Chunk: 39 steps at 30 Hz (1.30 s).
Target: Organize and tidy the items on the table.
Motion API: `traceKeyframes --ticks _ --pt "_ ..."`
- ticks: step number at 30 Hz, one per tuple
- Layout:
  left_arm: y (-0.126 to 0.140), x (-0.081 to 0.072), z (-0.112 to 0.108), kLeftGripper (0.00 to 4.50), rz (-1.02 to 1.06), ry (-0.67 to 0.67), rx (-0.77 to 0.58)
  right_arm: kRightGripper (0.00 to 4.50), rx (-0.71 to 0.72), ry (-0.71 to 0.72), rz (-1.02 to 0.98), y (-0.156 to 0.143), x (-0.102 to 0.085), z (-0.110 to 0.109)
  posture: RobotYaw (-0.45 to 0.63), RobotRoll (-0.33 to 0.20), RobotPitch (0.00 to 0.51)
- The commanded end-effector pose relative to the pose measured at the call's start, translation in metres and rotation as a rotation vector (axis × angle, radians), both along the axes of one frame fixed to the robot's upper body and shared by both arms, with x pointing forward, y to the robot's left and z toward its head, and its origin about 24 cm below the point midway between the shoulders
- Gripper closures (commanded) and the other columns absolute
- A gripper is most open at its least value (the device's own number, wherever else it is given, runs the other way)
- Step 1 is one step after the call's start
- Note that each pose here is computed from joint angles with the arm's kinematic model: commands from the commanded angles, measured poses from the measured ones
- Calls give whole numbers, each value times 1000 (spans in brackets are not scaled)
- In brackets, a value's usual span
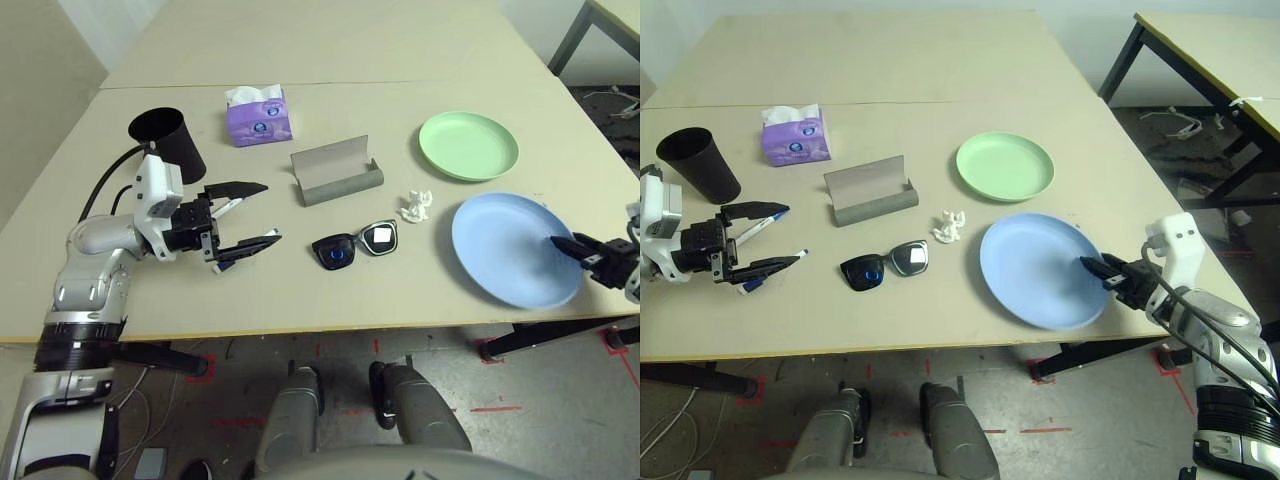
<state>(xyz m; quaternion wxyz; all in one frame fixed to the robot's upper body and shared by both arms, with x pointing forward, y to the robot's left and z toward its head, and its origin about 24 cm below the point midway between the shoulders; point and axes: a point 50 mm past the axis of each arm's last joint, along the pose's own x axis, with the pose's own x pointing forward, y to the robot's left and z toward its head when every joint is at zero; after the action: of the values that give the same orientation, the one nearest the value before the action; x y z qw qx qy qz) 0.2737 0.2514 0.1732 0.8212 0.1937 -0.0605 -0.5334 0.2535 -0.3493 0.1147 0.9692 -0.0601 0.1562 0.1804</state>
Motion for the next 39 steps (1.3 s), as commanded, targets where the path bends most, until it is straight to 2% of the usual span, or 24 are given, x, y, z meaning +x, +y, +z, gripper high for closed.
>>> traceKeyframes --ticks 1,9,12,15,19,32,39 --pt "2 0 -6 0 9 12 3 4467 23 0 -34 -5 -3 1 -167 0 175" --pt "4 0 -10 0 18 28 6 4467 252 -88 -117 -3 13 34 -172 0 179" --pt "4 0 -12 0 20 32 14 4467 263 -90 -127 13 26 45 -170 0 181" --pt "3 -2 -13 0 20 33 15 4467 295 -95 -133 45 42 58 -166 0 182" --pt "3 -5 -13 0 21 34 21 4467 292 -95 -190 66 55 63 -157 0 182" --pt "-2 -11 -13 0 12 30 29 4467 338 -249 -460 75 95 90 -137 0 183" --pt "-2 -12 -13 0 17 28 31 4467 370 -406 -522 84 109 103 -128 0 184"
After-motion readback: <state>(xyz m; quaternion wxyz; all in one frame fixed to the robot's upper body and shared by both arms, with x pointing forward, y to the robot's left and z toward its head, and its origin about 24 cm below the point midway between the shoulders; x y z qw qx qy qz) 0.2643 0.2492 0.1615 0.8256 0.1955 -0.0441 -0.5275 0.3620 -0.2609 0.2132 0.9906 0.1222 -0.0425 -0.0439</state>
